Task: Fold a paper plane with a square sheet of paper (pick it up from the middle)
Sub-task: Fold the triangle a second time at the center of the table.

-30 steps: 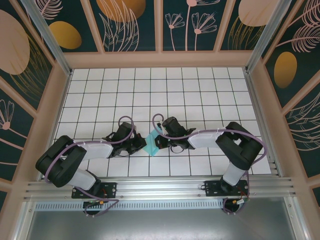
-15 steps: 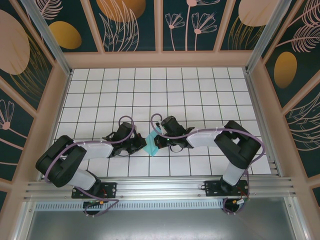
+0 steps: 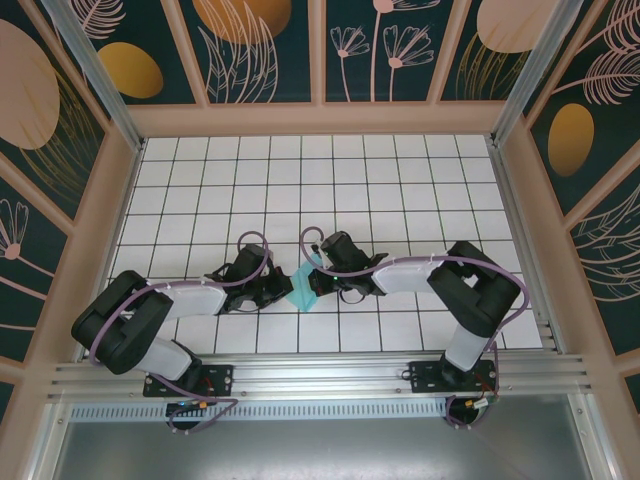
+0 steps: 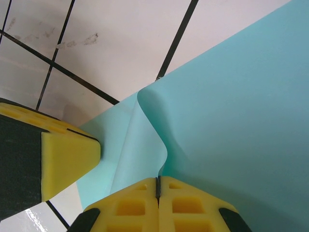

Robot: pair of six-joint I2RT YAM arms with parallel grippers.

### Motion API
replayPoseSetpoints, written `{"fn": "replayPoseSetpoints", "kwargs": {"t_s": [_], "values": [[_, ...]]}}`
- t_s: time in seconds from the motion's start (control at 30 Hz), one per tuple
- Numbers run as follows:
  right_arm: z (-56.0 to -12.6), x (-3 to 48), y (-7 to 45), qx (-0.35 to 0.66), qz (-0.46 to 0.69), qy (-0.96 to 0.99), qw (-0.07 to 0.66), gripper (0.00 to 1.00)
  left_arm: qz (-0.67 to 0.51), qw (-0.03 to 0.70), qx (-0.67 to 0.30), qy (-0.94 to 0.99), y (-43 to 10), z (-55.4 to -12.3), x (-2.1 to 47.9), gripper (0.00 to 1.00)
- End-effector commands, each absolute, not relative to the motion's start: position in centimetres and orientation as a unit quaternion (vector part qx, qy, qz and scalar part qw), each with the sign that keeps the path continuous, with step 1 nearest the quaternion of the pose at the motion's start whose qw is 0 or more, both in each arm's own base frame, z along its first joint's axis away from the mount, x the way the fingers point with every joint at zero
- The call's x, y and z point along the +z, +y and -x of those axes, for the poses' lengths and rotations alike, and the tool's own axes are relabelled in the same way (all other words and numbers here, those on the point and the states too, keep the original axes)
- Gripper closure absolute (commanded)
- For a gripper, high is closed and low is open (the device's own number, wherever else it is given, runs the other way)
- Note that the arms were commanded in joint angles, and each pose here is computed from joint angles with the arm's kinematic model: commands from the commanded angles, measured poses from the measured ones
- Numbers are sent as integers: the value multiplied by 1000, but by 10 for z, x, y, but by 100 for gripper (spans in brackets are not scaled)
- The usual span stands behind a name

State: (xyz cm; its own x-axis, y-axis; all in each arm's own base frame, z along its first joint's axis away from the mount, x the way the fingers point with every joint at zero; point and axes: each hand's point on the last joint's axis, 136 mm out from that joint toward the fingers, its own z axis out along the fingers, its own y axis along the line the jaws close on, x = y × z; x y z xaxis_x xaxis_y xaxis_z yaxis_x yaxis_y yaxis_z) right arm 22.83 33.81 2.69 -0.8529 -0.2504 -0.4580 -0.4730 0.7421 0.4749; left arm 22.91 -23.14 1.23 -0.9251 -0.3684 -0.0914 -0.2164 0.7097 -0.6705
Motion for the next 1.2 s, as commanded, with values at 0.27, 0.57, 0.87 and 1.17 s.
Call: {"fn": "replayPoseSetpoints", "kwargs": {"t_s": [0.27, 0.57, 0.87, 1.17], "values": [[-224, 22, 328, 291, 194, 917, 191, 100, 167, 89, -294, 937, -215, -217, -10, 94], [-229, 26, 331, 290, 194, 916, 198, 100, 164, 88, -292, 938, -216, -217, -11, 94], [-221, 36, 329, 302, 191, 912, 203, 100, 163, 89, -293, 938, -216, -218, -10, 94], [-221, 25, 328, 289, 189, 917, 199, 100, 162, 90, -292, 938, -216, -218, -9, 94]]}}
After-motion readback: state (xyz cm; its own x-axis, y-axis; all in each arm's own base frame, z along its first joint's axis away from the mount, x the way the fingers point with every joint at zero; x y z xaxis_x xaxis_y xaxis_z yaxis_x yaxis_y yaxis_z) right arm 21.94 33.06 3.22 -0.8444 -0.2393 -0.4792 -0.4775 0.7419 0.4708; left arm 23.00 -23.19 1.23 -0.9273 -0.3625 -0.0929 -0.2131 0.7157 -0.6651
